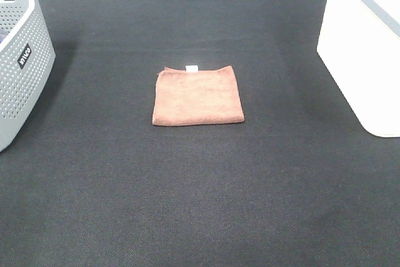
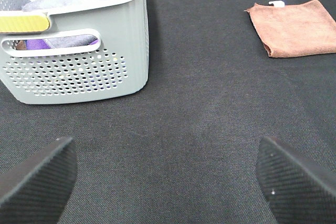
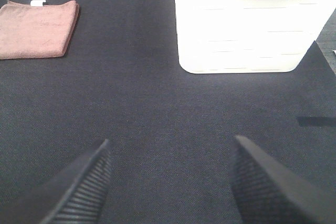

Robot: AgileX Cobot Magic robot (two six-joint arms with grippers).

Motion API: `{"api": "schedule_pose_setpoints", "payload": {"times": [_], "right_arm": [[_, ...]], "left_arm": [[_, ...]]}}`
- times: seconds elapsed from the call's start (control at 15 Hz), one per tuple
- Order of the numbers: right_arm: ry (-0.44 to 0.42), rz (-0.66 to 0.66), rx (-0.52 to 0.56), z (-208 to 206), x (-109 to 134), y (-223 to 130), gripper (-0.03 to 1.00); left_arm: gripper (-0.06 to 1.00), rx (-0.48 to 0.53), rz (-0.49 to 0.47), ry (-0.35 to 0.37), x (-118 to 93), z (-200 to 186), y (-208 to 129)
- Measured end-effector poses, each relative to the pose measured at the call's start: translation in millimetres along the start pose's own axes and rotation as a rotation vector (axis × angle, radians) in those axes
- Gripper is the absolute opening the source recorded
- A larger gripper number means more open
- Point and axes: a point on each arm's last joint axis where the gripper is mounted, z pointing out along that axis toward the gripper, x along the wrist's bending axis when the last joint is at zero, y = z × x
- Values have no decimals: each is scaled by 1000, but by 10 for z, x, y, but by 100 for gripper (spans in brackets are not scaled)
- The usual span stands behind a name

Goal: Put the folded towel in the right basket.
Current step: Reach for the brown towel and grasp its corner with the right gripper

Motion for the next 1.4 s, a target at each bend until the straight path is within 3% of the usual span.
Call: {"api": "schedule_pose_setpoints", "payload": {"times": [1.4], "right_arm": [[0, 0, 4, 13, -1, 27, 62]], "left_arm": [[88, 0, 0, 0, 0, 0, 0]]}}
